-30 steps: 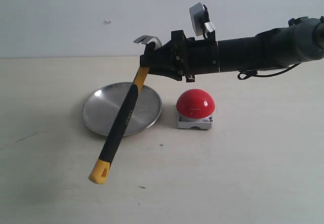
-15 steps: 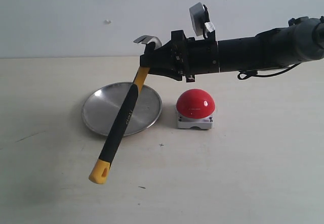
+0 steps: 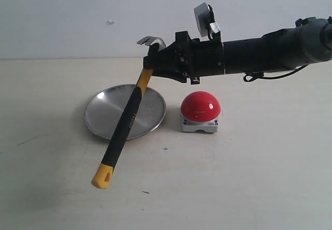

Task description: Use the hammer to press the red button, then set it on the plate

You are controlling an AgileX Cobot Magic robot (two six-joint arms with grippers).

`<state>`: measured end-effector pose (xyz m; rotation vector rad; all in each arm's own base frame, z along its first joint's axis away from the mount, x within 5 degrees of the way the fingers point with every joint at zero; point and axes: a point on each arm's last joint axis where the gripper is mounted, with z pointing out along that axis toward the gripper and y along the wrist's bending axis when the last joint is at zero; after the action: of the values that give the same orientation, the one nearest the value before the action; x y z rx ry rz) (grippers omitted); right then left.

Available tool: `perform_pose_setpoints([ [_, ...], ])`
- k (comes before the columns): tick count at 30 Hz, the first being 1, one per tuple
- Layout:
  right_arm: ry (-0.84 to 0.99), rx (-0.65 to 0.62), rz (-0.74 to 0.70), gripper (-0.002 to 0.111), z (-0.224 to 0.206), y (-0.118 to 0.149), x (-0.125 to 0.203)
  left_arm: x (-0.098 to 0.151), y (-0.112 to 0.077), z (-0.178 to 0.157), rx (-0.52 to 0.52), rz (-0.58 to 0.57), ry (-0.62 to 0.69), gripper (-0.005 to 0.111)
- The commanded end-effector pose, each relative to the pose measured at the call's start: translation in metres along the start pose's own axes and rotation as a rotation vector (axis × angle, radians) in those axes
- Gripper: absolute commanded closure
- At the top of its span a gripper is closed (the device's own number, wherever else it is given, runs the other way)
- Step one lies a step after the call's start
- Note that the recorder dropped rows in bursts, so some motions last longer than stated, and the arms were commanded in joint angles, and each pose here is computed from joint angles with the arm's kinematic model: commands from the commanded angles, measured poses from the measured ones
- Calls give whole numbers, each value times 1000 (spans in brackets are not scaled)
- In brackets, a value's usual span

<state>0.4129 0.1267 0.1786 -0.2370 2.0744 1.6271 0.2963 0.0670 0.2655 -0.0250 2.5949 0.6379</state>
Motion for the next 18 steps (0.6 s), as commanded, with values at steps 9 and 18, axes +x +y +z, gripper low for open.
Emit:
perform_pose_setpoints([
  [9,-40,-72,-12,108,-3,16,-7,-12,-141,-54,873,203,-100,98],
  [18,-40,-72,-12,108,-3,16,-7,-1,-190,-80,978,313,-102,43],
])
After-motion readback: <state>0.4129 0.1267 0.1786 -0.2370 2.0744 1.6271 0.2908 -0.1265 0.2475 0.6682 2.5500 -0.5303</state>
